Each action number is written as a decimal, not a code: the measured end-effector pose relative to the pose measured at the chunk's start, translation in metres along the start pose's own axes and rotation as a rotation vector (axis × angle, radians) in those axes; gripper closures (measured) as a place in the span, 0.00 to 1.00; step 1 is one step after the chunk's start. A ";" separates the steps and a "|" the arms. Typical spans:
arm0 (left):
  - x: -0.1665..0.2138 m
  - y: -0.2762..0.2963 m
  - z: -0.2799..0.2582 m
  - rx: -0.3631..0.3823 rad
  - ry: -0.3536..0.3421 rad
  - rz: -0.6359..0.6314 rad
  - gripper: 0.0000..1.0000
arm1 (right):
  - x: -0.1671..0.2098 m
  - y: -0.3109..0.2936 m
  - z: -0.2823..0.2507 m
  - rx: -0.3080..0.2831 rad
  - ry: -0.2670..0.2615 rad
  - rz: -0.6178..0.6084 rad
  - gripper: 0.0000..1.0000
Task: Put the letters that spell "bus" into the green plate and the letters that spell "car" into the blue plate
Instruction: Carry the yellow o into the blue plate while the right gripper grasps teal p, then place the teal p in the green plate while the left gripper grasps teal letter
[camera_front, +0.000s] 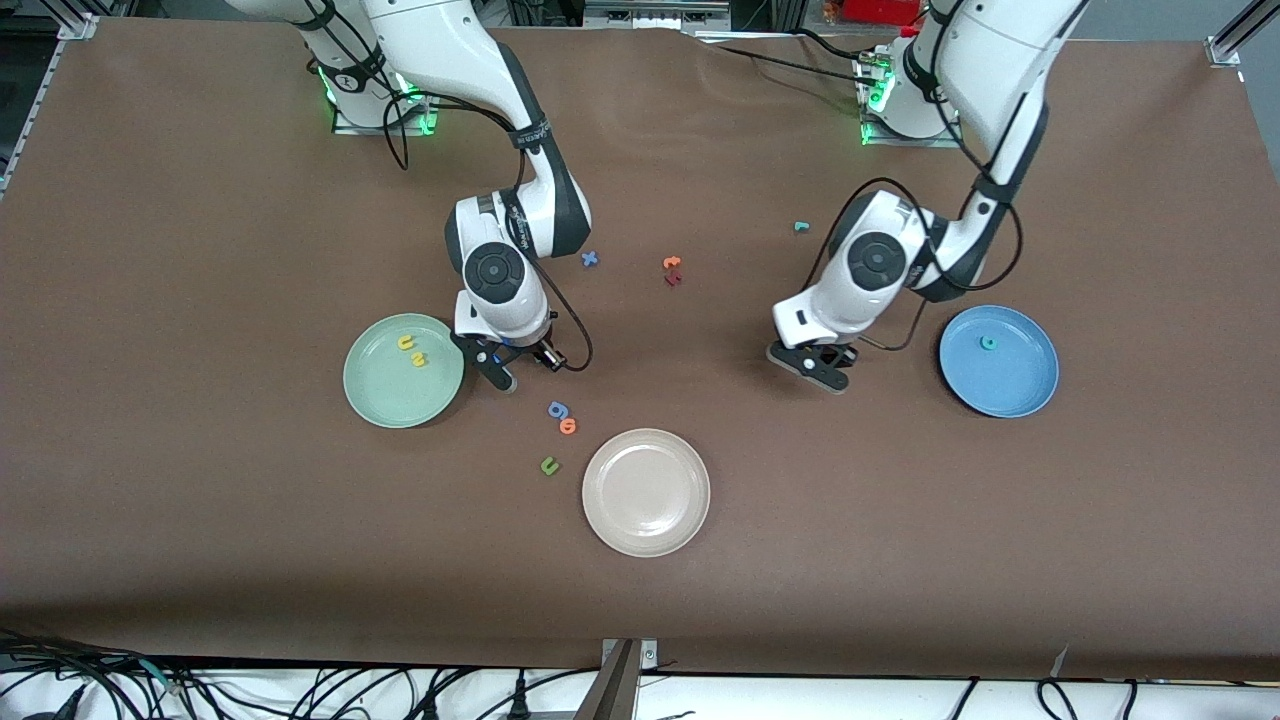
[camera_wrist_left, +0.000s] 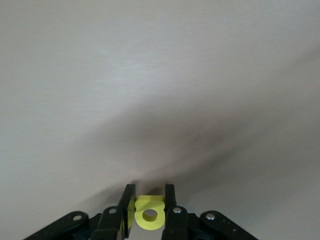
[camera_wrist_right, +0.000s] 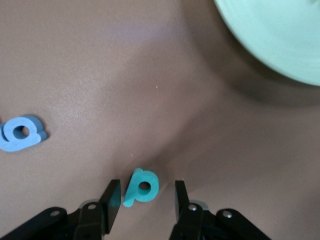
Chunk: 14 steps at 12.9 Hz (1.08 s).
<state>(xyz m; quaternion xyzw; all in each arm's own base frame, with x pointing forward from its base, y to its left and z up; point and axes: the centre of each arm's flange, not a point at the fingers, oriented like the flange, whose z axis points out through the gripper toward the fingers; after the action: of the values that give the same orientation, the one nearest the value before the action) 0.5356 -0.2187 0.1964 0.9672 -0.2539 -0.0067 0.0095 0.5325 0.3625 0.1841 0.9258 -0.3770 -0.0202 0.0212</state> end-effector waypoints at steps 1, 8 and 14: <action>-0.005 -0.031 -0.018 0.006 -0.020 0.031 0.72 | -0.004 0.000 0.002 -0.002 -0.004 -0.005 0.50; -0.091 -0.224 -0.053 0.022 -0.093 0.212 0.72 | -0.006 -0.001 0.005 -0.002 -0.003 -0.009 0.73; -0.116 -0.254 0.004 0.015 -0.101 0.181 0.72 | -0.003 0.000 0.004 -0.002 -0.002 -0.021 0.77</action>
<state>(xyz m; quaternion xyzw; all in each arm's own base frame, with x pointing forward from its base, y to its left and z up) 0.5594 0.0594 0.1880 0.9387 -0.3405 -0.0528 -0.0099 0.5305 0.3644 0.1798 0.9297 -0.3671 -0.0219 0.0217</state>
